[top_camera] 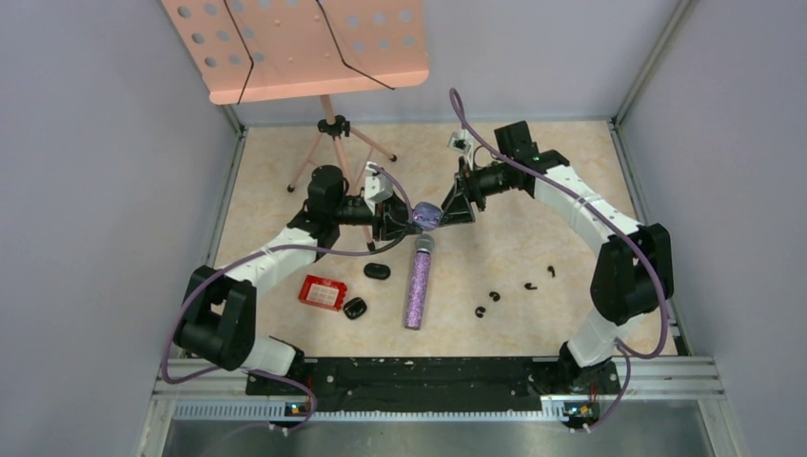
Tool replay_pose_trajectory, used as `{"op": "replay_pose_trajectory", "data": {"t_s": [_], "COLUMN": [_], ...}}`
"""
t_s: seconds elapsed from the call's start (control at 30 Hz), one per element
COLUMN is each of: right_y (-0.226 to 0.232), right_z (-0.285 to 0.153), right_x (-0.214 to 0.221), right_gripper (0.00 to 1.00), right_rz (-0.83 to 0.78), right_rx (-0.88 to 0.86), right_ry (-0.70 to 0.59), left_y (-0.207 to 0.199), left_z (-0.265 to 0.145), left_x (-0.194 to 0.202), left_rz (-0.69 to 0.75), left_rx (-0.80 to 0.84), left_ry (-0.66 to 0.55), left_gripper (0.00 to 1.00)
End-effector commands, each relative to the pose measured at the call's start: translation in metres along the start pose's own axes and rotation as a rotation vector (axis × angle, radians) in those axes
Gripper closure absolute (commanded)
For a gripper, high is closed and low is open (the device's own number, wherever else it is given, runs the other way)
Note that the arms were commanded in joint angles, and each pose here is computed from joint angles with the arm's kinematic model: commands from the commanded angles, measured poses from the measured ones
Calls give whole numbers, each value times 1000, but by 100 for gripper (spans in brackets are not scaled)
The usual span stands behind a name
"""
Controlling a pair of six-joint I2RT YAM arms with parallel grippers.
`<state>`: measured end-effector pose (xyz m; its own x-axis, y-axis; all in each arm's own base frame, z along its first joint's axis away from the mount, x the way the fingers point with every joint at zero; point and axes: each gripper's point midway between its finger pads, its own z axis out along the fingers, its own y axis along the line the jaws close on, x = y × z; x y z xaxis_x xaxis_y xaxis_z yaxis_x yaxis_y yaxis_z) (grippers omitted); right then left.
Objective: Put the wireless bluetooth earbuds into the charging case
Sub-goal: Adjust the earbud with the charging case.
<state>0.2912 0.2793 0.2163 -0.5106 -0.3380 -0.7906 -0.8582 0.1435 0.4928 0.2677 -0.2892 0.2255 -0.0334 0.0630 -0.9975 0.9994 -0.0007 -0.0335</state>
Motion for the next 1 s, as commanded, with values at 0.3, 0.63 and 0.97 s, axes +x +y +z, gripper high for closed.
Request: {"op": "replay_pose_trajectory", "data": {"t_s": [0.3, 0.63, 0.97], "right_y": [1, 34, 62], "right_z": [-22, -39, -6], "right_x": [-30, -38, -40], "right_gripper": [18, 31, 66], "right_rz": [-101, -424, -755], "right_rx": [70, 193, 162], "right_ry": [-55, 4, 147], "left_y": [-14, -13, -9], "left_z": [-1, -5, -8], "left_x": [-18, -17, -17], "left_rz": [64, -15, -61], "left_rx": [47, 13, -40], "left_ry": [-35, -40, -47], "left_gripper": [100, 100, 100]}}
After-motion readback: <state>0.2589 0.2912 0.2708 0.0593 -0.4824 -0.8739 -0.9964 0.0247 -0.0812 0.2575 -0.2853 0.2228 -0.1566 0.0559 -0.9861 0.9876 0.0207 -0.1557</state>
